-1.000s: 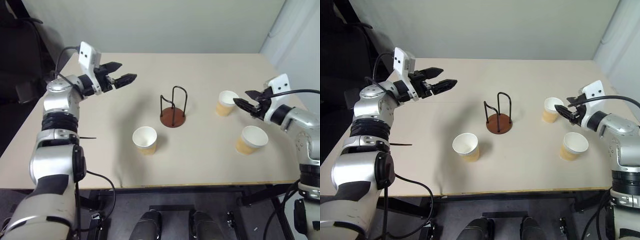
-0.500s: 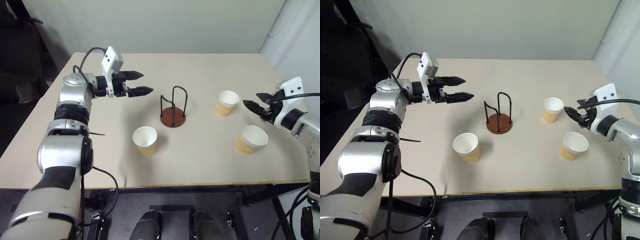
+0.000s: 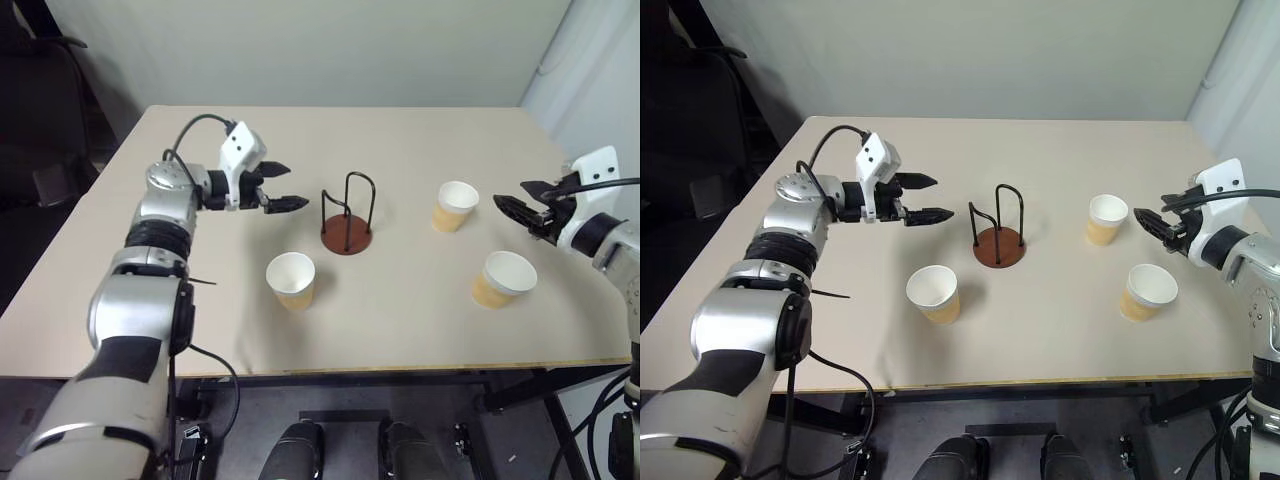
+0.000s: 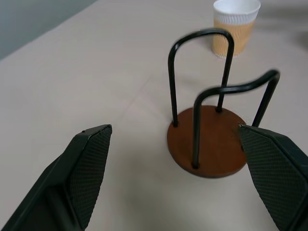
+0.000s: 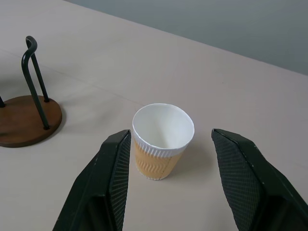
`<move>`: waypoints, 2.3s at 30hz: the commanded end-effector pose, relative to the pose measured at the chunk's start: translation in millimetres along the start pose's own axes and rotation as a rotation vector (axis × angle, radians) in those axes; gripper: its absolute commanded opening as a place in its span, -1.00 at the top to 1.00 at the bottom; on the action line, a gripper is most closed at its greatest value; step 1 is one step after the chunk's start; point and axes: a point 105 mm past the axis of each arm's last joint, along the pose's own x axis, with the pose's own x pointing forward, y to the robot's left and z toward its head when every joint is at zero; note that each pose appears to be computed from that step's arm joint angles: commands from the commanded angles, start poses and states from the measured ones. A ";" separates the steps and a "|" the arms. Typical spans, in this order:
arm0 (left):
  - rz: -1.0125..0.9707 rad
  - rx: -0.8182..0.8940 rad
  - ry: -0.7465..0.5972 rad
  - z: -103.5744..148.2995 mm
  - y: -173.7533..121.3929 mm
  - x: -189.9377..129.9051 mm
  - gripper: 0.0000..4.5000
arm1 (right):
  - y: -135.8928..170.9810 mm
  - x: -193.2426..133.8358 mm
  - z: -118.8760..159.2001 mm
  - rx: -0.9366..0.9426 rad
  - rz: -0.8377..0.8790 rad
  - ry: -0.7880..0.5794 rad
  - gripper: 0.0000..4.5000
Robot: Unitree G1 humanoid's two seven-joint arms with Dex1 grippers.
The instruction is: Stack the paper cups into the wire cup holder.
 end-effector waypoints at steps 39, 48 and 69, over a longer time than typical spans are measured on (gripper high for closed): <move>0.060 -0.068 -0.110 9.4 -21.3 62.0 -0.43 | -1.6 -8.0 12.1 -0.014 -0.048 -0.063 -0.18; 0.001 -0.091 -0.128 10.9 -26.7 60.9 0.98 | -4.5 -10.5 10.3 -0.011 -0.067 -0.061 -0.18; -0.234 -0.052 -0.184 29.7 -72.2 93.2 0.98 | -4.8 -9.3 8.1 -0.011 -0.073 -0.059 -0.18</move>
